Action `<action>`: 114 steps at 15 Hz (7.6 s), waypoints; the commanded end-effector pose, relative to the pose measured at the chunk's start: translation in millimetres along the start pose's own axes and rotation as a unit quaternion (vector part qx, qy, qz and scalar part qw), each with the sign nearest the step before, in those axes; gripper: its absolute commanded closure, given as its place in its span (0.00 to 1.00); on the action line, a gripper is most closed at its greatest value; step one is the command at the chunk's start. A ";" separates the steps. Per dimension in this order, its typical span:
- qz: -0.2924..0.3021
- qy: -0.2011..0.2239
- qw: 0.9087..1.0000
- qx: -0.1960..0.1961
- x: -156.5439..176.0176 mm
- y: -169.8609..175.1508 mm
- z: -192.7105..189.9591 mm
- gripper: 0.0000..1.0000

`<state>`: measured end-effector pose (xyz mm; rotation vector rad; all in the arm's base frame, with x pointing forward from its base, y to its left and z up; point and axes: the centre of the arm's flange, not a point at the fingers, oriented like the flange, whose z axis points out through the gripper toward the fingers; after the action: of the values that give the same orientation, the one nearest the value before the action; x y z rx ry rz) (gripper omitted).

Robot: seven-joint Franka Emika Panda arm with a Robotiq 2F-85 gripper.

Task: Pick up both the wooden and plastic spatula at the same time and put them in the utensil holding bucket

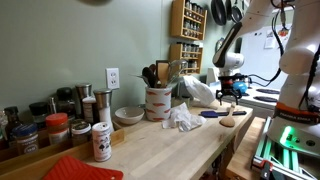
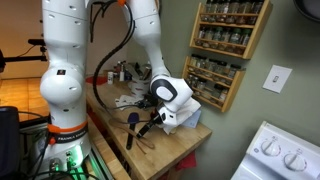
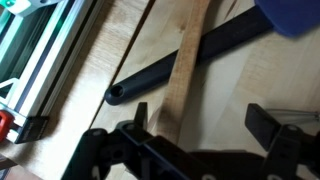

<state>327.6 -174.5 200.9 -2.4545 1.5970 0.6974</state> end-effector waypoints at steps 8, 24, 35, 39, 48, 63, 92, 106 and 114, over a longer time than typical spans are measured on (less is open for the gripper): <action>-0.037 -0.029 0.999 0.021 19.2 14.5 19.4 0.05; 0.003 -0.044 0.997 0.060 31.6 34.7 -0.7 0.93; 0.181 -0.133 0.958 0.176 27.2 59.6 -18.3 0.93; 0.243 -0.102 0.947 0.182 29.3 61.9 -11.8 0.93; 0.342 -0.077 0.924 0.151 22.2 63.5 7.3 0.93; 0.331 -0.048 0.936 0.110 -23.3 36.9 8.3 0.00; 0.169 -0.109 0.964 0.173 -48.4 -31.1 56.4 0.00; 0.240 -0.096 0.952 0.165 -44.7 -34.7 72.2 0.26; 0.230 -0.068 0.953 0.187 -53.1 -50.8 64.1 0.76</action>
<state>333.0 -99.8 166.7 -1.7273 2.0382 0.5761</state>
